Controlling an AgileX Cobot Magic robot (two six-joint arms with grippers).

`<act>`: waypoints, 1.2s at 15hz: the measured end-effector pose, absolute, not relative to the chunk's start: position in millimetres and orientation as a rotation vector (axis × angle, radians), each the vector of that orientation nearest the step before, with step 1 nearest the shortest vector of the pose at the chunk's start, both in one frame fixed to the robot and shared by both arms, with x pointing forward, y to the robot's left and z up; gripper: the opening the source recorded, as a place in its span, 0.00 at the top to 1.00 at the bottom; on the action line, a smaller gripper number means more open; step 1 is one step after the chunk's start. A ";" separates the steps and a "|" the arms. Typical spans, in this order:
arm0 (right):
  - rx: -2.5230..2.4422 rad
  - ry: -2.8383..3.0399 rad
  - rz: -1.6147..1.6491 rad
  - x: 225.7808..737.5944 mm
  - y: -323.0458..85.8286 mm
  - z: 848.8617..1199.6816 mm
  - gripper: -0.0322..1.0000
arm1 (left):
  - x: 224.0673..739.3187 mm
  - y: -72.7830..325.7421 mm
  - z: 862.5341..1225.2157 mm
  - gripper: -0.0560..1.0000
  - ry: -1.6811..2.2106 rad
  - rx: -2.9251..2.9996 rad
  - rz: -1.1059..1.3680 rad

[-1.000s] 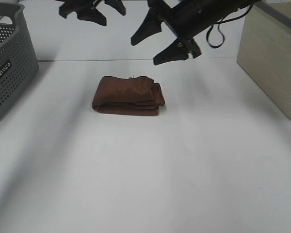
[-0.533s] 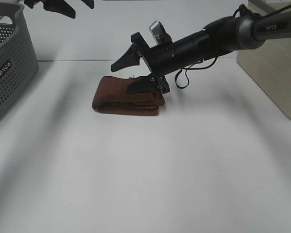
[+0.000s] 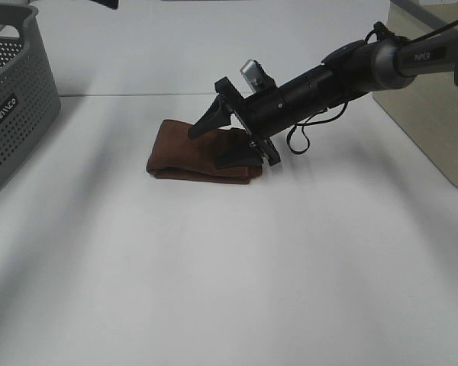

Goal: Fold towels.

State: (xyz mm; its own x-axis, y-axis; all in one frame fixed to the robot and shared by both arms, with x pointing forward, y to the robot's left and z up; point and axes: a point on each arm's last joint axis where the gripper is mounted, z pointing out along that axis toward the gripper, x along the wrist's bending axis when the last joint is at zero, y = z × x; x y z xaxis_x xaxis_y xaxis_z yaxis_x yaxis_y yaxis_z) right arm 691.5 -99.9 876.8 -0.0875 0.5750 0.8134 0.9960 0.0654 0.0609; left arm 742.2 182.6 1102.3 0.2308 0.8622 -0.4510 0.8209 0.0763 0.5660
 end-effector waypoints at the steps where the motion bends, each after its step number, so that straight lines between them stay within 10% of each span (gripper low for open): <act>1: -1.528 -1.791 -0.824 688.4 -101.2 882.6 0.29 | 736.7 185.3 1116.4 0.42 1.541 1.739 0.122; 11: -1.831 -2.346 -0.712 646.9 -154.7 1069.3 0.29 | 706.3 194.0 1164.4 0.42 1.412 1.828 0.290; 18: -1.969 -2.559 -0.794 537.5 -203.4 1158.3 0.29 | 566.9 232.6 1178.7 0.42 1.590 2.033 0.341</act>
State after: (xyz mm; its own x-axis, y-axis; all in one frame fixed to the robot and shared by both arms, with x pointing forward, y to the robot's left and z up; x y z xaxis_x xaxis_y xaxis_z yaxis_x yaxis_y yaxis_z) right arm 537.5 -203.4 1158.3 -0.2876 0.9475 0.1399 0.8603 0.1915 0.4724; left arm 566.9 232.6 1178.7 0.2751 0.9535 -0.1229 0.8191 -0.1655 0.5493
